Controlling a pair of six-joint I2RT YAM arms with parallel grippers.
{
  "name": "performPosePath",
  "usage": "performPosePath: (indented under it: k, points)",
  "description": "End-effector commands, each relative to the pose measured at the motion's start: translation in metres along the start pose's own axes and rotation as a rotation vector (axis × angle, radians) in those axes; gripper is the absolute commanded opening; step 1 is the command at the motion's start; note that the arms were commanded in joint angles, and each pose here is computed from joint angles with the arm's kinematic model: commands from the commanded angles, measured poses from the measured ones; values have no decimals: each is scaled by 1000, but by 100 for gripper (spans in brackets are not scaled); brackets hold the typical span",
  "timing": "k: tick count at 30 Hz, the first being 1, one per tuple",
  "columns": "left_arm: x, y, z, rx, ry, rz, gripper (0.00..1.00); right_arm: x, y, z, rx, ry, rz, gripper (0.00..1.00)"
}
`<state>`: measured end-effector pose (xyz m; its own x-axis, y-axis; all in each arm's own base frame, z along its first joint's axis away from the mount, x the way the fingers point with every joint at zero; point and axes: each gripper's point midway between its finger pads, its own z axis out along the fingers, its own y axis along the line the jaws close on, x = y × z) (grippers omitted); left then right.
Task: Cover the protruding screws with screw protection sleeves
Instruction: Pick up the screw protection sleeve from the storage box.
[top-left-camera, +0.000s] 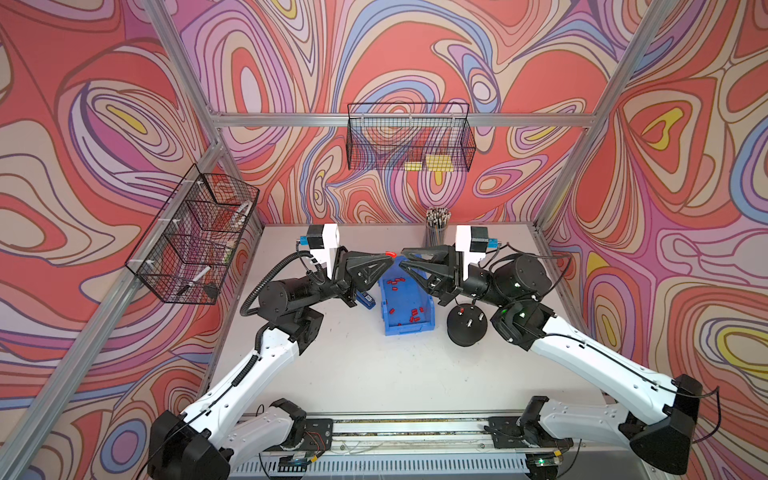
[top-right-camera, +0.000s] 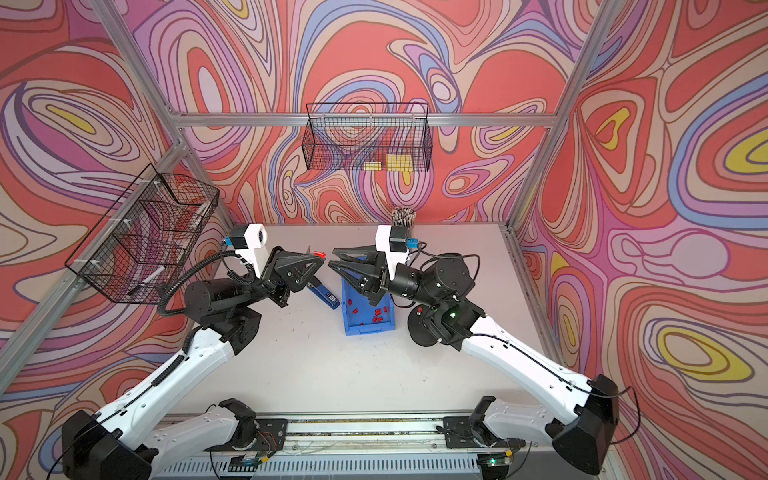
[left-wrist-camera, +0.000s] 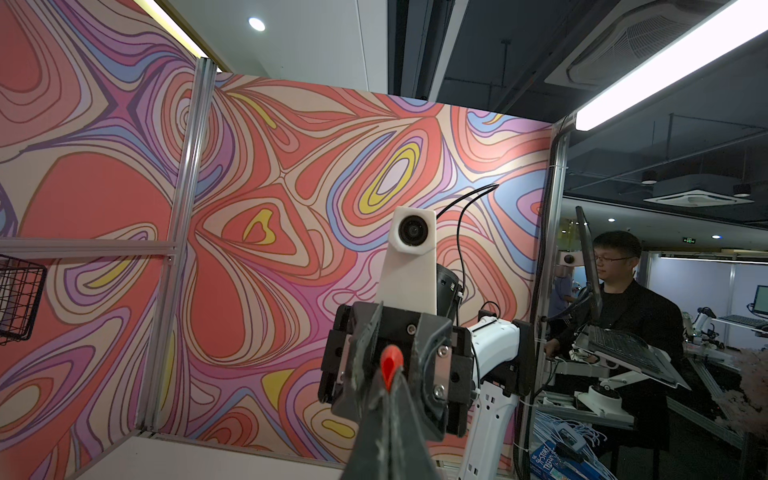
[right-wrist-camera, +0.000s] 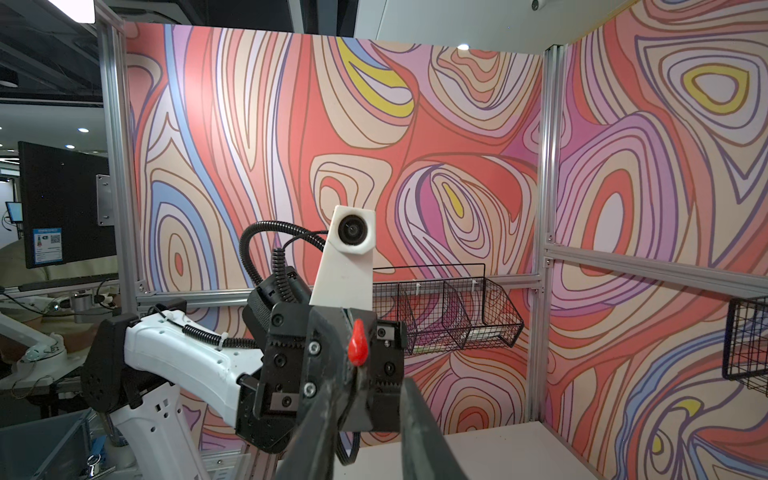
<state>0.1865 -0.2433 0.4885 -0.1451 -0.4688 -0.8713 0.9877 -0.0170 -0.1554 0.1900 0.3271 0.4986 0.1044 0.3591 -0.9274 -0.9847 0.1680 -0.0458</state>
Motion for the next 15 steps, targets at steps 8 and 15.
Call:
performPosePath:
  k: [8, 15]
  points:
    - [-4, -12, 0, 72, -32, 13, 0, -11, 4, 8, -45, -23, 12, 28]
    - [-3, -13, -1, 73, -30, 12, 0, -11, 3, 10, -48, -26, 16, 27]
